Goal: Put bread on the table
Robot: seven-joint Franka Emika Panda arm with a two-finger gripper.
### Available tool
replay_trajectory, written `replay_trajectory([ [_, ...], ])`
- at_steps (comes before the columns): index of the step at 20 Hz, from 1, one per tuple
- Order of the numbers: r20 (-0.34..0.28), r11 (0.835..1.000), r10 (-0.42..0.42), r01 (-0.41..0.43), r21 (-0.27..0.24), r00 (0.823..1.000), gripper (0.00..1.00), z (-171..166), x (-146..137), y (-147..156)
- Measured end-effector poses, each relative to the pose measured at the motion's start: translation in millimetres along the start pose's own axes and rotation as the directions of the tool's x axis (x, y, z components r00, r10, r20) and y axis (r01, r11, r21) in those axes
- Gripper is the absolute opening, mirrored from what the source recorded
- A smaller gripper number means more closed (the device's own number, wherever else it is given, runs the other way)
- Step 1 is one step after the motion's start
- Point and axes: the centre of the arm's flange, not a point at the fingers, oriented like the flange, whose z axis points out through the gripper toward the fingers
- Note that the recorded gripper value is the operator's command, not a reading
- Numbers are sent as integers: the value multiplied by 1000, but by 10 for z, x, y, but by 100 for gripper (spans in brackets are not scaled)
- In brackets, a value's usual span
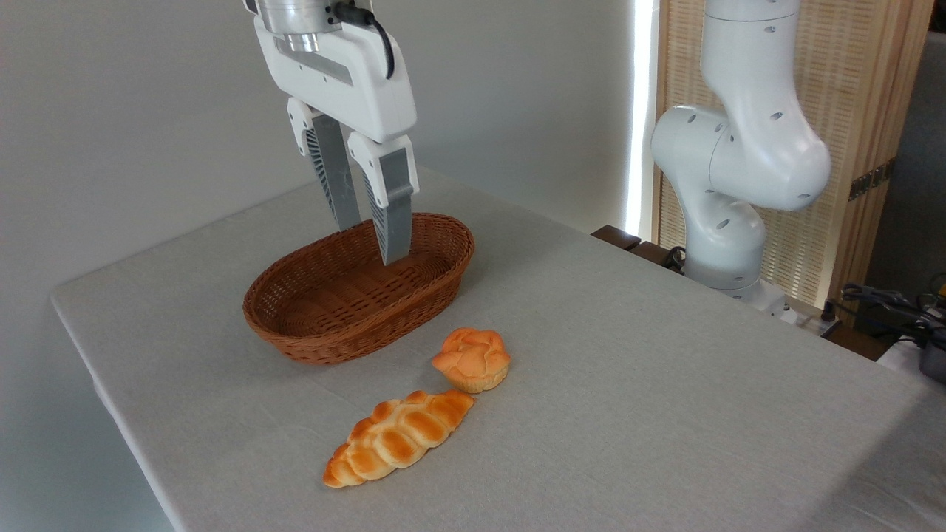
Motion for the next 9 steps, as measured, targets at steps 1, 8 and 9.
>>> replay_trajectory([
  [1, 1, 1000, -3, 3, -1, 1000, 100, 5, -12, -11],
  [8, 4, 1000, -20, 20, -4, 1000, 100, 25, -87, -74],
  [9, 4, 1000, -20, 20, -4, 1000, 100, 24, -88, -73],
])
